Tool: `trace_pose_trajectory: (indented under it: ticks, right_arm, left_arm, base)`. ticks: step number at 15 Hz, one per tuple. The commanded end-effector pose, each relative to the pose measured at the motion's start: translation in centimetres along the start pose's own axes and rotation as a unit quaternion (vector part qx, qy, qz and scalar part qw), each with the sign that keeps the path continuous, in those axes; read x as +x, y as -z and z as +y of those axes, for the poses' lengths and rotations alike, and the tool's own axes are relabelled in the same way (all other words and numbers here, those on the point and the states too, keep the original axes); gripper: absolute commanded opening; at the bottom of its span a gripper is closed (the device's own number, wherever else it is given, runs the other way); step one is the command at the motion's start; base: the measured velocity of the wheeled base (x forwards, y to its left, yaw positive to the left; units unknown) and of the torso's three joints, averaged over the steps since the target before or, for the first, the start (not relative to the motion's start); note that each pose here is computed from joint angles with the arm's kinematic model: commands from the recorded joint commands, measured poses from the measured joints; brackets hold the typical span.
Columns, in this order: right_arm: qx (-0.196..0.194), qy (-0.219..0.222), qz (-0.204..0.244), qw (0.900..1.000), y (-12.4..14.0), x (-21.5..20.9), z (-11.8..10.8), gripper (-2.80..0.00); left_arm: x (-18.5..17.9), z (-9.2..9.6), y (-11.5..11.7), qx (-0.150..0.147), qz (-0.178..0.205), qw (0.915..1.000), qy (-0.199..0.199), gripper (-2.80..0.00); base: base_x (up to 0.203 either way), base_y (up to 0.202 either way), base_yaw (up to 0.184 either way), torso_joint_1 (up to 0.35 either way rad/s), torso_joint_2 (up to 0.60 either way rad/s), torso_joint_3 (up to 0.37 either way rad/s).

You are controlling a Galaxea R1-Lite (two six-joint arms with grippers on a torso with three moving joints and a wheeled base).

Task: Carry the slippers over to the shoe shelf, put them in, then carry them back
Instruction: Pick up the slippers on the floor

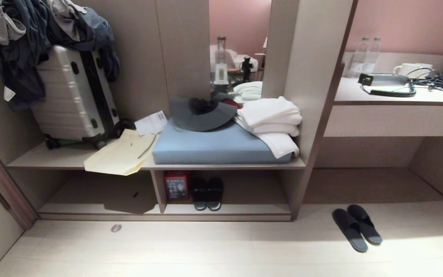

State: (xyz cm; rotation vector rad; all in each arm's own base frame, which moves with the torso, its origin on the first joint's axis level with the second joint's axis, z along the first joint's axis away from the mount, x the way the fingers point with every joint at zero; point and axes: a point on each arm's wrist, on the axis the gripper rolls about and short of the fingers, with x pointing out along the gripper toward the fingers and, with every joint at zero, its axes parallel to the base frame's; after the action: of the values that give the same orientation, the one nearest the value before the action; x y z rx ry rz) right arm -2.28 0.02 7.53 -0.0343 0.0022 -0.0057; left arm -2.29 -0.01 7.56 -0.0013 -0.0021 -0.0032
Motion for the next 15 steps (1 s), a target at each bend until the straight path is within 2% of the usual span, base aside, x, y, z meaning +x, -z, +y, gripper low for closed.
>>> trace_pose_trajectory:
  ticks: [1,10,15]
  right_arm:
    - [0.000,0.000,0.000,1.000,0.00,0.00,0.00,-2.80]
    - [0.000,0.000,-0.001,1.000,0.00,-0.01,0.00,-2.80]
    - [0.001,-0.001,0.000,1.000,0.00,0.00,0.00,-2.80]
  left_arm:
    - [0.01,0.00,0.00,0.000,0.000,1.0000,0.000,-2.80]
    - [0.01,0.00,0.00,0.000,0.000,1.0000,0.000,-2.80]
    - [0.01,0.00,0.00,0.000,0.000,1.0000,0.000,-2.80]
  base:
    - [0.193,0.000,-0.003,-0.005,-0.01,0.005]
    - [0.192,0.000,-0.001,0.003,0.00,0.003]
    - [0.020,0.000,-0.001,0.002,0.00,0.000]
